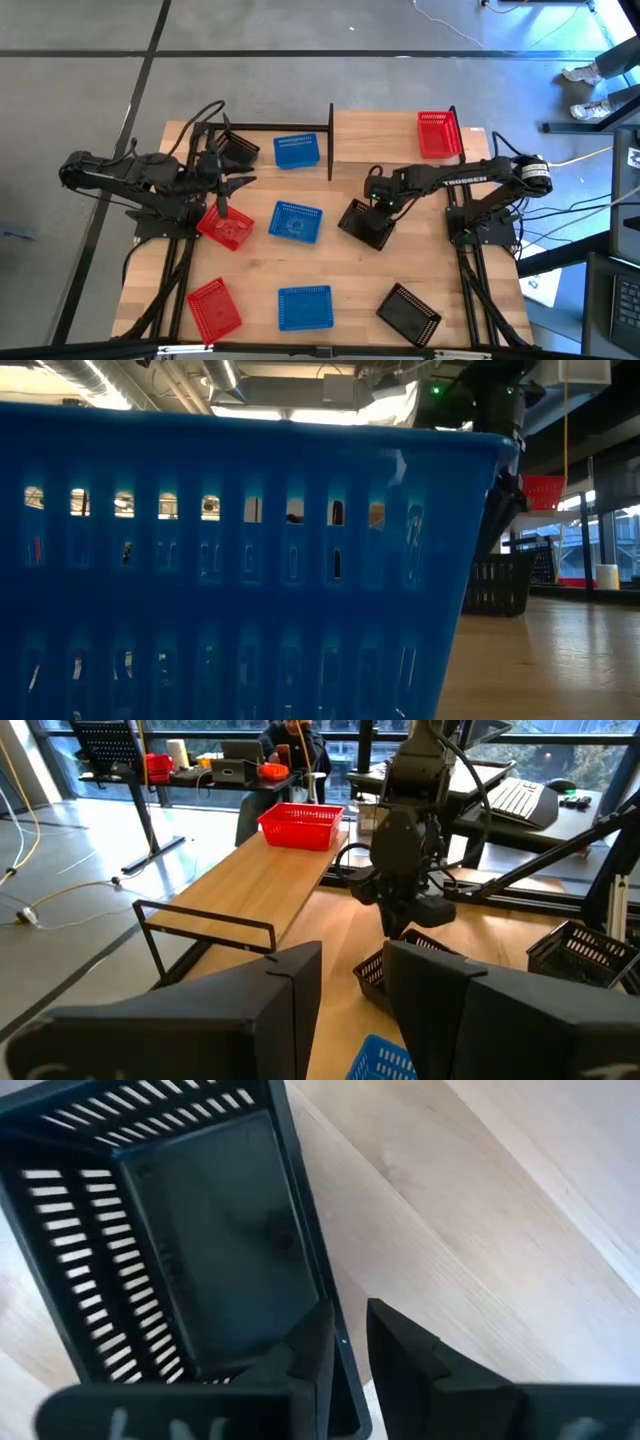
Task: Stack baskets on shelf by color
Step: Put the middle right black bin on the shelf
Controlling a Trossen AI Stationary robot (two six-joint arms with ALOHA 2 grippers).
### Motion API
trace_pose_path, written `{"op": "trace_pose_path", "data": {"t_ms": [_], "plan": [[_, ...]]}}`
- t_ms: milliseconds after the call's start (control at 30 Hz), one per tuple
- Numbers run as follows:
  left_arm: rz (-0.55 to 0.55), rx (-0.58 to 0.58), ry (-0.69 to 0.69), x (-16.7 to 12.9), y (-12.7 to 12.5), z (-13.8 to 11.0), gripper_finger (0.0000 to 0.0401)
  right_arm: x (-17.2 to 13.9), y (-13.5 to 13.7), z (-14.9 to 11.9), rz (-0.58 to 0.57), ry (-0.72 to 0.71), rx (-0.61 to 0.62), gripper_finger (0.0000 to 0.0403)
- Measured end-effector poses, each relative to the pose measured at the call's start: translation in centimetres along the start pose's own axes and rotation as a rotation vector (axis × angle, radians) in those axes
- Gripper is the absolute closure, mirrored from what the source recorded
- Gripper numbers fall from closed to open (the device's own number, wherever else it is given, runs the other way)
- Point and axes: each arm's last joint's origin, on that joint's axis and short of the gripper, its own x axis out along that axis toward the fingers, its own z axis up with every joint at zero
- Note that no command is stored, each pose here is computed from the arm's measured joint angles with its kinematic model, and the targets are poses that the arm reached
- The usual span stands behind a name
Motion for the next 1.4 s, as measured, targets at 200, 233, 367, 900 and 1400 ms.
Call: {"op": "trace_pose_path", "data": {"t_ms": [200, 233, 367, 900, 1400], "plan": [[-0.149, -0.070, 0.089, -0.1, -0.4, -0.8, 0.0299, 0.9, -0.2, -0.4, 0.040, 0.012, 0.002, 0.0341], [-0.167, -0.072, 0.092, -0.2, -0.4, -0.7, 0.0299, 1.1, -0.2, -0.4, 0.043, 0.015, 0.002, 0.0341], [-0.206, -0.058, 0.163, -0.9, -0.2, 0.9, 0.0299, 1.1, -0.2, -0.5, 0.046, 0.016, 0.001, 0.0341], [-0.232, 0.004, 0.675, 1.2, -2.1, 2.3, 0.0299, 1.8, 0.0, -0.2, 0.049, 0.011, 0.005, 0.0341], [-0.263, 0.013, 0.753, 2.5, -2.9, 1.5, 0.0299, 2.9, 0.5, 0.1, 0.057, 0.083, 0.105, 0.0395]]}}
